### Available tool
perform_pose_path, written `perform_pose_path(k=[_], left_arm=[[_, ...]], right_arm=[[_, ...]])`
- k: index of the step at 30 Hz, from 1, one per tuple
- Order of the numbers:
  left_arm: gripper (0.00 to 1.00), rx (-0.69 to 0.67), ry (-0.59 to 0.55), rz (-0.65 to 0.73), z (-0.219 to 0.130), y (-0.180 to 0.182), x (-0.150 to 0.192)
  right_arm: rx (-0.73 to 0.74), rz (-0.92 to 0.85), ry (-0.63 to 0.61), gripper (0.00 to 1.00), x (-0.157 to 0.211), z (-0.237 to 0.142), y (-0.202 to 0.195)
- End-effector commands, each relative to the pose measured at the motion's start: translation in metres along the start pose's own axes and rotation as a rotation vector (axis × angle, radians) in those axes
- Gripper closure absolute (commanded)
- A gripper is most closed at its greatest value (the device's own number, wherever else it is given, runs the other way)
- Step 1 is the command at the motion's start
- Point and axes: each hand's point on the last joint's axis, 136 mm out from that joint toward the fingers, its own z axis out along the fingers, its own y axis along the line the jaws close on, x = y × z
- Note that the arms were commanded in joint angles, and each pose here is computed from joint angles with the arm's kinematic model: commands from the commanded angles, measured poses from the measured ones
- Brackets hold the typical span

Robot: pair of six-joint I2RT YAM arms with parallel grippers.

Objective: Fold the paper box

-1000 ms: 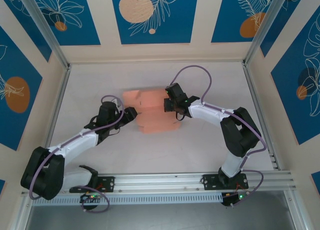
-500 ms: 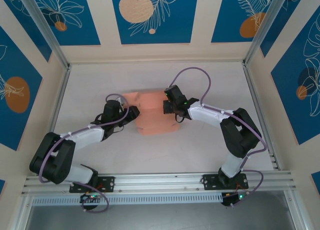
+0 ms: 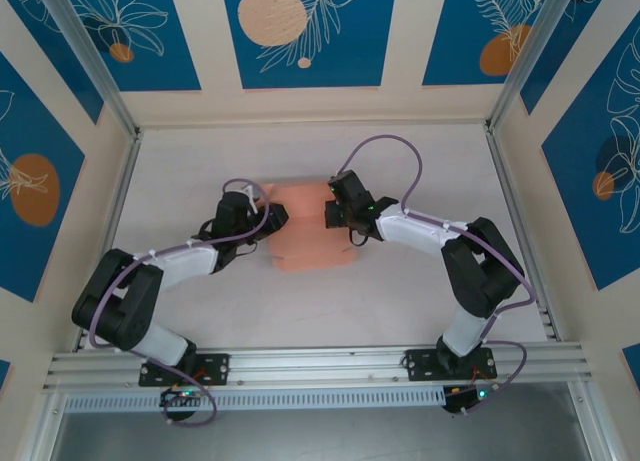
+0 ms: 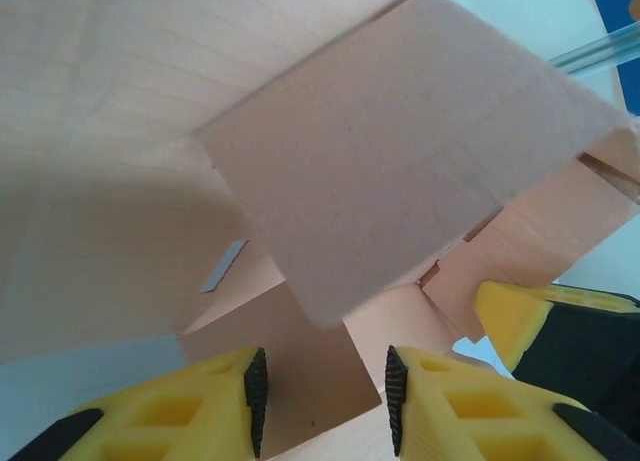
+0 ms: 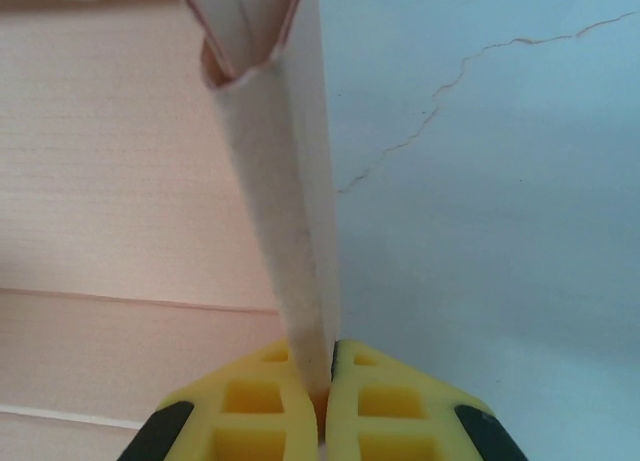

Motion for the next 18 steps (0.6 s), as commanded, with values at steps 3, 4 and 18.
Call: perform_pose_path(k=[3,4,18], left_arm=[[0.63,0.101,0.012,0.029,0.002,-0.027,-0.001],[0.63,0.103,0.010,0.036,-0.002,-0.028,-0.001],[0.53,-0.035,-0.146,0.230,-0.111,-0.016,-0.026]], right_arm=[[-0.006,0.040,0.003,0.93,0.001,-0.003,0.004],[0.003,0.044,0.008,0.93,0.002,-0.002,0.002],[-0.017,0.095,0.090,0.94,0.008,-0.018,-0.002]])
